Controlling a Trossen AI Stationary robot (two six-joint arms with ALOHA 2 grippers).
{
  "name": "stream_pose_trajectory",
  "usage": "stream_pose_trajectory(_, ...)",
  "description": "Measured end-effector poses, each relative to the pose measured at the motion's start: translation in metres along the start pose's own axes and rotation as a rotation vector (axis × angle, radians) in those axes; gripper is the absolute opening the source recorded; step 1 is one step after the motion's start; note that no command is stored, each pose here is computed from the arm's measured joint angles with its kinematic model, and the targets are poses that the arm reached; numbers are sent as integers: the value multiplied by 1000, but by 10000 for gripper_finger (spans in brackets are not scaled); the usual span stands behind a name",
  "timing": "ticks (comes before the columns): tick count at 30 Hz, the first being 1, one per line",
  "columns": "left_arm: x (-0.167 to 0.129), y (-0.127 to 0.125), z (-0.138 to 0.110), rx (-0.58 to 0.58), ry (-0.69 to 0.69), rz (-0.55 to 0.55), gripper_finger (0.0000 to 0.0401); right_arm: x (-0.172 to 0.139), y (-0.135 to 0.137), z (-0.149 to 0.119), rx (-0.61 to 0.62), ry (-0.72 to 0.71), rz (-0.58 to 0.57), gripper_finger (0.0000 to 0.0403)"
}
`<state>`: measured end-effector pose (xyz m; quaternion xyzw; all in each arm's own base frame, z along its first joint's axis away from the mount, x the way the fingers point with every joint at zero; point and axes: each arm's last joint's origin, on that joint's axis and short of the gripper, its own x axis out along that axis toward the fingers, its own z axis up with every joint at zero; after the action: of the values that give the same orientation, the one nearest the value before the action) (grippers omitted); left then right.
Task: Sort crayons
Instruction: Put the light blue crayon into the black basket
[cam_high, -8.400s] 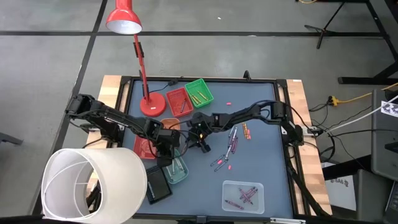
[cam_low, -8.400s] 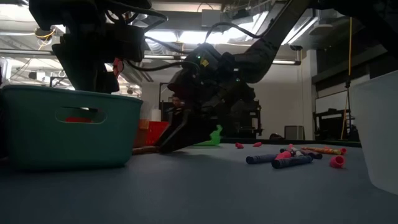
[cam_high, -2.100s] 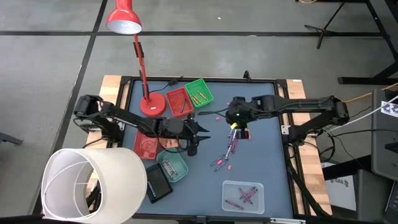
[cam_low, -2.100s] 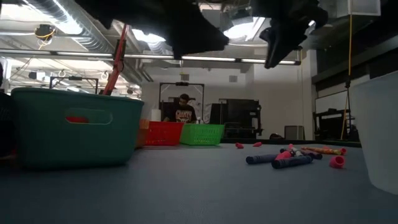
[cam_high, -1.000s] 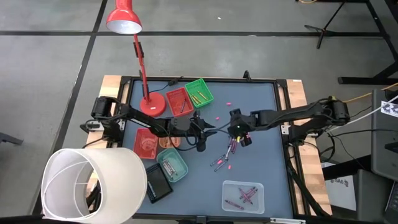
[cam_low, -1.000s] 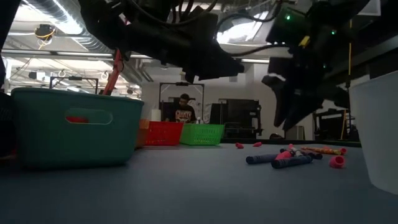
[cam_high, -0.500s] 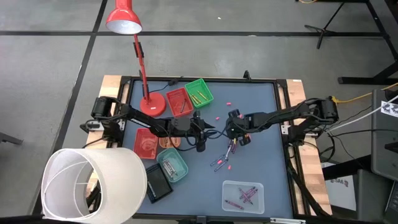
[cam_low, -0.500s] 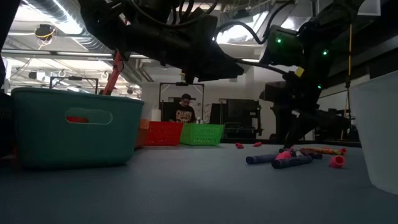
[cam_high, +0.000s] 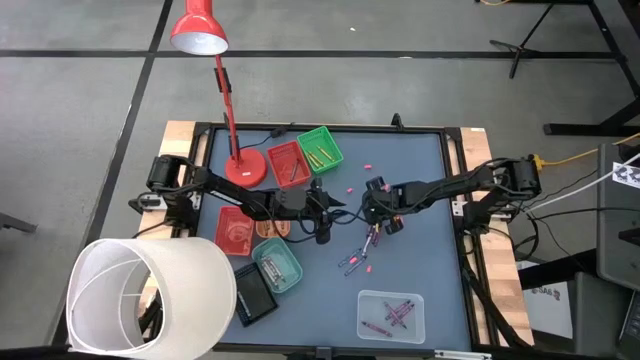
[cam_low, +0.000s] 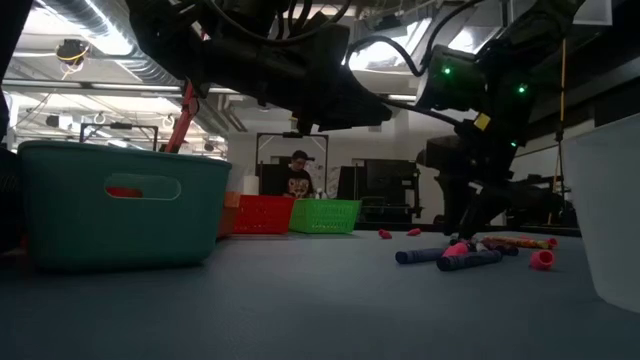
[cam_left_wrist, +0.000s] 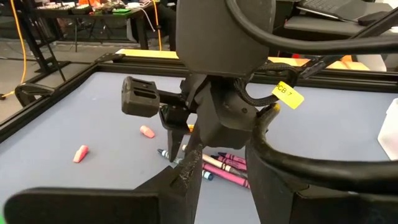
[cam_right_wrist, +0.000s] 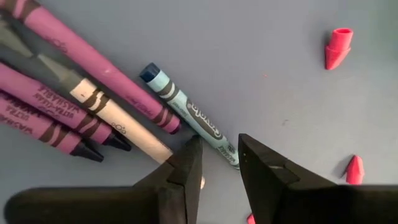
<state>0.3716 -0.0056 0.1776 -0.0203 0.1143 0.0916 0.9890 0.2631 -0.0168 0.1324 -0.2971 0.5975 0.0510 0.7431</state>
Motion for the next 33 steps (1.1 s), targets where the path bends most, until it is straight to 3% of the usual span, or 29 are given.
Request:
stream_pose_trajectory(13,0,0,0,-2,-1,0,109,4,-12,-9,64,-27,60,18)
stream_pose_trajectory(33,-3,0,5,44,-3,0,109,5,-13,-7,75,-61,77,13)
